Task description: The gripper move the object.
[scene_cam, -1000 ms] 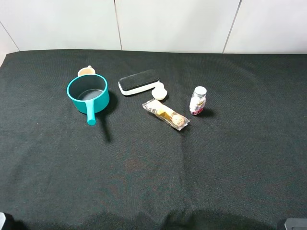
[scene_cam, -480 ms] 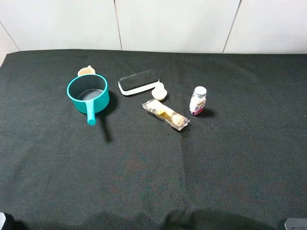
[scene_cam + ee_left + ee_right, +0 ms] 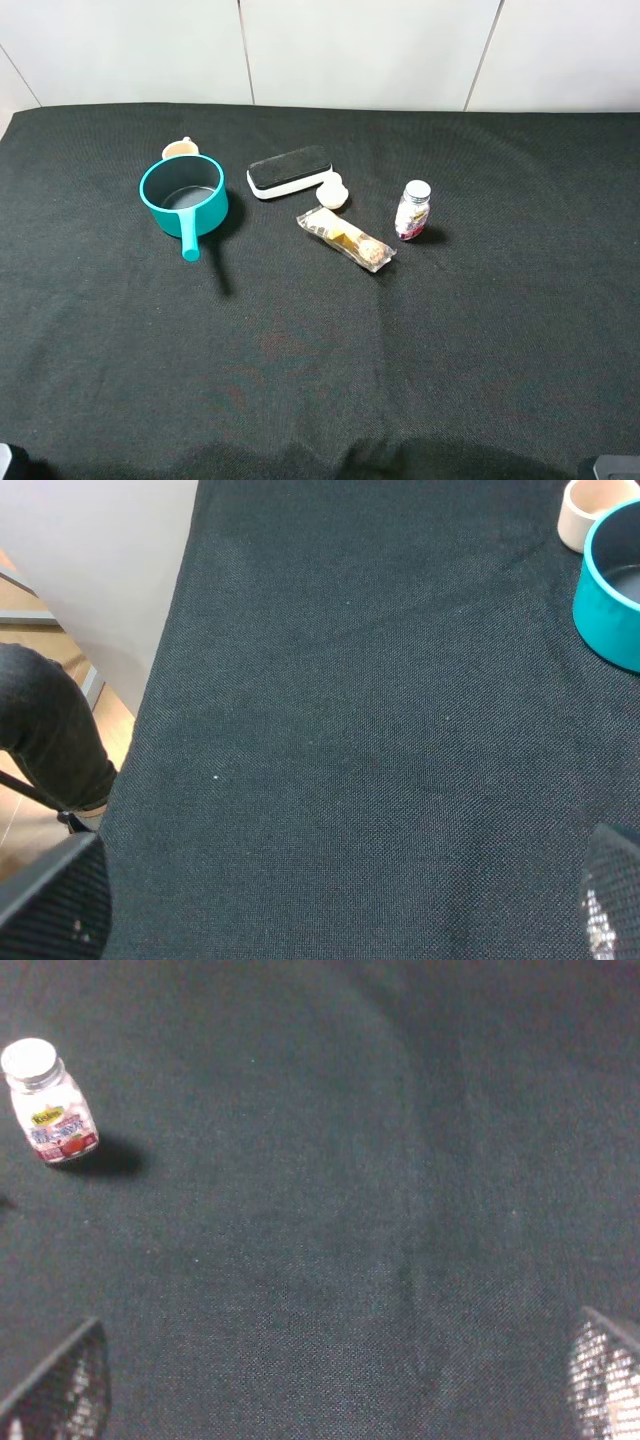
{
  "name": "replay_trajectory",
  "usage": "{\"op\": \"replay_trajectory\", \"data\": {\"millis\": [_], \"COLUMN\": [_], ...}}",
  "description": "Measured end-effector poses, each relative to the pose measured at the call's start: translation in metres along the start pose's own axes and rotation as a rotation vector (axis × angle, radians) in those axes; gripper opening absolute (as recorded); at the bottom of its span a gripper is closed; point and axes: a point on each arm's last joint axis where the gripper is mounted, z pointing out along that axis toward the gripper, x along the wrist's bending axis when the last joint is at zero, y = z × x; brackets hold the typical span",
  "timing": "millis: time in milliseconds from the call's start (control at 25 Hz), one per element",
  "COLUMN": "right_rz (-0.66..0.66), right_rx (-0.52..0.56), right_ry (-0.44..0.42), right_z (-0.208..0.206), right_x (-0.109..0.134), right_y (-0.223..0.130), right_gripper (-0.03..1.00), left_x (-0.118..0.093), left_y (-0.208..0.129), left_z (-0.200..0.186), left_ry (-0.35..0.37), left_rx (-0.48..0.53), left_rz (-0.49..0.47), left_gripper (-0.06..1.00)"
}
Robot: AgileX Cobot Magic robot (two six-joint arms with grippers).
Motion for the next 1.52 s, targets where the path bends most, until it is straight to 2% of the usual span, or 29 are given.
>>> {"op": "replay_trajectory", "data": {"millis": [200, 520, 840, 1000, 1320, 1520], "right_rz": [0.003, 0.040, 0.067, 0.054, -0.025, -0.056], "right_rx": [-0.020, -0.185, -0.192, -0.191, -0.191, -0.192], "right_ry": [-0.016, -0.065, -0.095, -0.082, 0.005, 0.007], "right_z": [-0.002, -0.024, -0.024, -0.024, -0.024, -0.024], "right_x": [-0.002, -0.006, -0.008, -0.007, 0.001, 0.002], "right_y": [-0.002, -0.018, -0.018, -0.018, -0.018, -0.018], "right_gripper": [0.69, 0.69, 0.69, 0.69, 0.69, 0.69], "left_x": [0.000, 0.000, 0.000, 0.000, 0.000, 0.000], "left_y": [0.000, 0.000, 0.000, 0.000, 0.000, 0.000], "left_z": [0.000, 0.000, 0.000, 0.000, 0.000, 0.000], "left_ry": [0.000, 0.000, 0.000, 0.000, 0.000, 0.000], "left_rx": [0.000, 0.000, 0.000, 0.000, 0.000, 0.000], "left_rz": [0.000, 0.000, 0.000, 0.000, 0.000, 0.000], "left_gripper": [0.99, 0.99, 0.99, 0.99, 0.99, 0.99]}}
